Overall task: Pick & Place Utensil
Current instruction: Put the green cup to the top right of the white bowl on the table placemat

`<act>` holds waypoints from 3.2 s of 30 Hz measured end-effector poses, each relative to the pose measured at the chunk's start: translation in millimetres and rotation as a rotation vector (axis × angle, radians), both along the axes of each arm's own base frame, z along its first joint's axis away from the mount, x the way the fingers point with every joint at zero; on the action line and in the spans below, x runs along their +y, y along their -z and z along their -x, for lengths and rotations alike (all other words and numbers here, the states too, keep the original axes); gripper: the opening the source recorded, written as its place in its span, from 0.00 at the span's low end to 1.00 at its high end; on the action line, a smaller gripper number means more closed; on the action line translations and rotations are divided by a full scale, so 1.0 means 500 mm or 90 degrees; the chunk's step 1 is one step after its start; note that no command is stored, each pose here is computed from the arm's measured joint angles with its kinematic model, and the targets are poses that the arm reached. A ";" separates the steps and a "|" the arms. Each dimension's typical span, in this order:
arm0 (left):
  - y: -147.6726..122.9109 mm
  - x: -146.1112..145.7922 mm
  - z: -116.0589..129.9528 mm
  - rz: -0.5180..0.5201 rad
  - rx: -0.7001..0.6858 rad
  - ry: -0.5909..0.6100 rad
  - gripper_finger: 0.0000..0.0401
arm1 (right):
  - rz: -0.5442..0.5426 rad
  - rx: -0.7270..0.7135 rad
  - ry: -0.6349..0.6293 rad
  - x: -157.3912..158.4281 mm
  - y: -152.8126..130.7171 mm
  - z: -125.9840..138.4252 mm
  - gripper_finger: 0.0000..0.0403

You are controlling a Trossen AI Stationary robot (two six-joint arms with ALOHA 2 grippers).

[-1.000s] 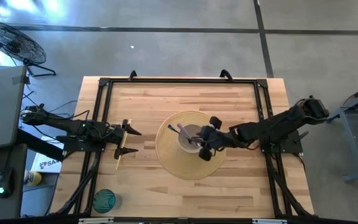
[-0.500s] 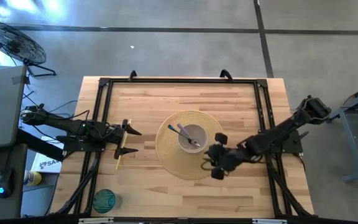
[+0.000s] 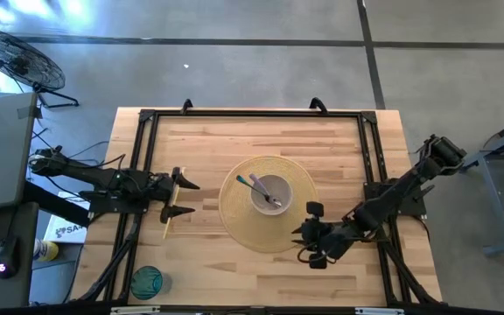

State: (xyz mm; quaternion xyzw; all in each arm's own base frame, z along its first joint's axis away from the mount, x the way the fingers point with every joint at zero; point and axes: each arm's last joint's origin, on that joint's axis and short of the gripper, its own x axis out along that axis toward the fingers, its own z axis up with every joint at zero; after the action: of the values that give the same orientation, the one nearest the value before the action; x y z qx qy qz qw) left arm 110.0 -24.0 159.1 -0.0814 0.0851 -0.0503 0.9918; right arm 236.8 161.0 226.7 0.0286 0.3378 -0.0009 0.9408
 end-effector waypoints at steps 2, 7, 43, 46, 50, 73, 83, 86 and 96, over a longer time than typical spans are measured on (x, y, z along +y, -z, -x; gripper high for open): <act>-0.005 0.000 -0.001 0.032 -0.013 -0.004 0.94 | -0.001 -0.006 0.000 0.001 -0.001 -0.001 0.26; -0.034 -0.001 -0.002 0.212 -0.087 -0.013 0.94 | 0.012 -0.018 0.022 -0.002 -0.002 -0.002 0.26; -0.174 -0.091 -0.101 0.086 -0.261 0.227 0.94 | 0.002 -0.062 0.037 0.002 -0.012 -0.009 0.18; -0.168 -0.093 -0.116 0.079 -0.219 0.188 0.94 | 0.002 -0.062 0.036 0.002 -0.012 -0.009 0.18; -0.161 -0.096 -0.126 0.074 -0.190 0.181 0.94 | 0.002 -0.062 0.036 0.002 -0.012 -0.009 0.18; -0.319 -0.137 -0.158 0.220 0.376 0.157 0.94 | 0.004 -0.062 0.039 0.001 -0.012 -0.009 0.18; -0.319 -0.193 -0.124 0.533 0.575 0.134 0.94 | 0.049 -0.083 0.074 -0.007 -0.013 -0.012 0.18; -0.317 -0.215 -0.113 0.566 0.598 0.112 0.94 | 0.053 -0.085 0.081 -0.010 -0.014 -0.014 0.18; -0.303 -0.279 -0.089 0.638 0.667 0.074 0.94 | 0.066 -0.088 0.070 -0.010 -0.015 -0.015 0.18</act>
State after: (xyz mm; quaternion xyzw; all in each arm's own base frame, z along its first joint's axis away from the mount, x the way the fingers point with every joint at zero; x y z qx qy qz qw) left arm 154.3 -163.5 310.8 -0.5348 0.5198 -0.0905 0.6600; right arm 244.5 156.0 234.1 -0.0019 0.2697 -0.0682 0.9605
